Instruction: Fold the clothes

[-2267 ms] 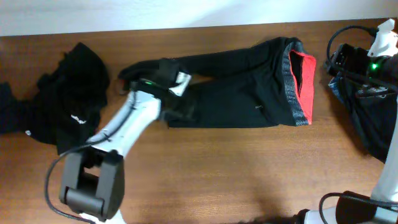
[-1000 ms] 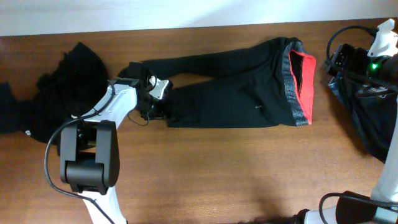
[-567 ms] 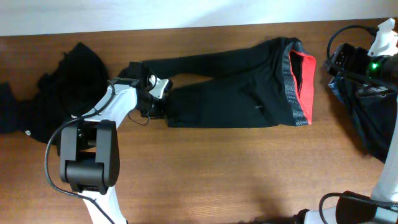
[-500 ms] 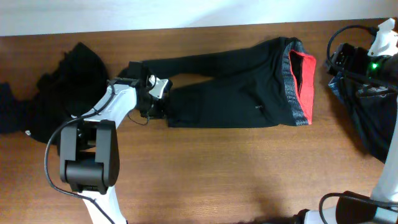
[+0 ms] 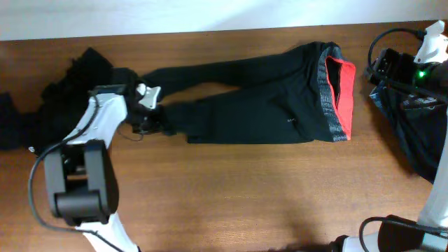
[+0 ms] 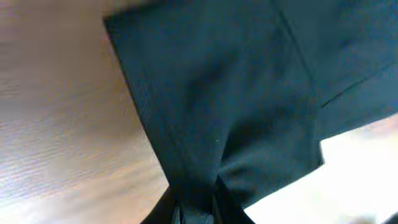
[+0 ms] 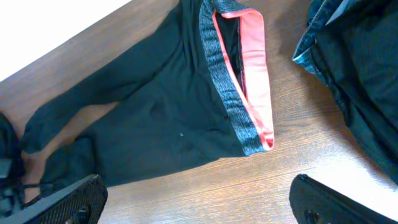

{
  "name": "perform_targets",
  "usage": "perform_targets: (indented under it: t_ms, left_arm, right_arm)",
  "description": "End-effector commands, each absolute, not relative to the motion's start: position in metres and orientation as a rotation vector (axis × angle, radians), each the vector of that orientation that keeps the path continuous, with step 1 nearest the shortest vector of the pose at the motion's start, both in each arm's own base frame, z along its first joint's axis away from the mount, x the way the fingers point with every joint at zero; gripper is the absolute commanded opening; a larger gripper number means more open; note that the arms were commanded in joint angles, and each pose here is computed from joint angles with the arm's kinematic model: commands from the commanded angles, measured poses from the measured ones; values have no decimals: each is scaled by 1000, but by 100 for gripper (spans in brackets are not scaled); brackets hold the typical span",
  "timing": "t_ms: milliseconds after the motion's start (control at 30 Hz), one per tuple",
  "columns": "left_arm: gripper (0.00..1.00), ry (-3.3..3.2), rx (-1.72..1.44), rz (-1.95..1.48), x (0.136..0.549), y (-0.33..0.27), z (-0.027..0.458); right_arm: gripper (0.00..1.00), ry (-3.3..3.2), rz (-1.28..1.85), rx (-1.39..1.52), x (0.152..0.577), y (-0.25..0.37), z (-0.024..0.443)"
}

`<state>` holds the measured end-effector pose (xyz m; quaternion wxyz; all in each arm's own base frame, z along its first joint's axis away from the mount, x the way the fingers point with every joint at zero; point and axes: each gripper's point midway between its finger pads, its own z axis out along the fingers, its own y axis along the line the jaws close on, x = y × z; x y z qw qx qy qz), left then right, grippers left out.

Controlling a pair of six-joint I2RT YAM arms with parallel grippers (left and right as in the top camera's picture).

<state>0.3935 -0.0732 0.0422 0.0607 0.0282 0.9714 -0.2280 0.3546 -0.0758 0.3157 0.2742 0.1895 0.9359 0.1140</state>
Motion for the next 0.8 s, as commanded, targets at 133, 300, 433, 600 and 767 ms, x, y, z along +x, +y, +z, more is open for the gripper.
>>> perform_targets:
  t_ms: [133,300,433,600,767]
  left_arm:
    - [13,2983,28,-175,391,-7,61]
    - [13,2999,-39,32,389,17,59]
    - [13,3006,-50,141,386,30,60]
    - [13,3005,-91,266,384,44,61]
    - [13,3008,-108,317,381,52,62]
  right_arm:
    - [99,2509,319,501,356,-75,317]
    - [99,2506,319,500,356,-75,318]
    - [99,2506,319,499,356,-75,318]
    - [99,2506,318,500,356,-75,318]
    - [99,2506,318,499,356,-75,318]
